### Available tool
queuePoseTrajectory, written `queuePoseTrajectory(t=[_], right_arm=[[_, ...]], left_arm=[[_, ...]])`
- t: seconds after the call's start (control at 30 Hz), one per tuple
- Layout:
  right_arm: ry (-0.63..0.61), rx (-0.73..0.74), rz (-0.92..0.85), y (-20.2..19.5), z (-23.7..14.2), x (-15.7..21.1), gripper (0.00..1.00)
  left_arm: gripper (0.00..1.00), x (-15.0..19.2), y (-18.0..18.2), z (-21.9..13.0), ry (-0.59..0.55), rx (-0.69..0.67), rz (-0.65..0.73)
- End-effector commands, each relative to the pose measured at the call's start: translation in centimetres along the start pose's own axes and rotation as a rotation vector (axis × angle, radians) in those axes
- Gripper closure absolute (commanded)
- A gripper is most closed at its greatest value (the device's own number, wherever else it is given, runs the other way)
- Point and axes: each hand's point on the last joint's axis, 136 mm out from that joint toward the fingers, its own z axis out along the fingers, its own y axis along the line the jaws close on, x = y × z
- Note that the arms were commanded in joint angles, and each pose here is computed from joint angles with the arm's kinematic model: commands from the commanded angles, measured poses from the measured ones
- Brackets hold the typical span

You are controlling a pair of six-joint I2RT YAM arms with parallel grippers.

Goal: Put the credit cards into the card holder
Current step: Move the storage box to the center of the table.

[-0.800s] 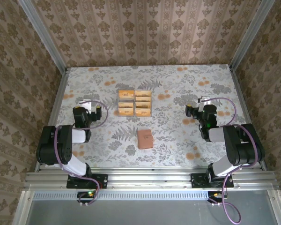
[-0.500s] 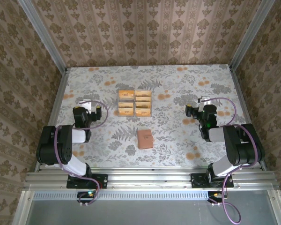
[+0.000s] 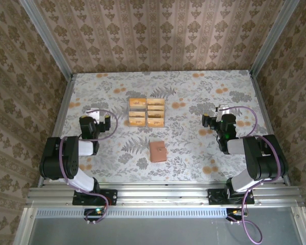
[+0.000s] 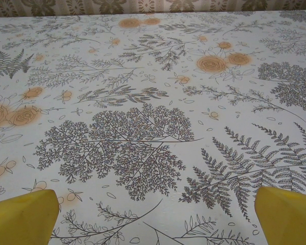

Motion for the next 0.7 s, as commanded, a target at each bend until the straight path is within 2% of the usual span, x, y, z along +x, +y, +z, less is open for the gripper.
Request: queuePoseTrajectory(t=[0.0,0.37,0.57,0.67], right_arm=[[-0.036,-0.006,0.001,0.0,0.2,-1.4,0.0],[-0.04,0.014,0.015,-0.4,-0.2,-2.1,0.0],[-0.016,0.064,0.036,-1.3,-1.9,-5.3,0.0],[0.001,0.111,0.101,-2.1,-3.4,-6.3,0.0]], left_arm=[[0.0,-1.2,0.0,0.1,-0.037,-0.003,-0.018],[0.0,-1.4,-0.1,-0.1,-0.051,0.004,-0.013],[0.0,-3.6,1.0,-0.8,-0.009,-0.059,-0.018],[0.0,-5.2,1.7,-1.8,-0.014,-0.1,-0.017]])
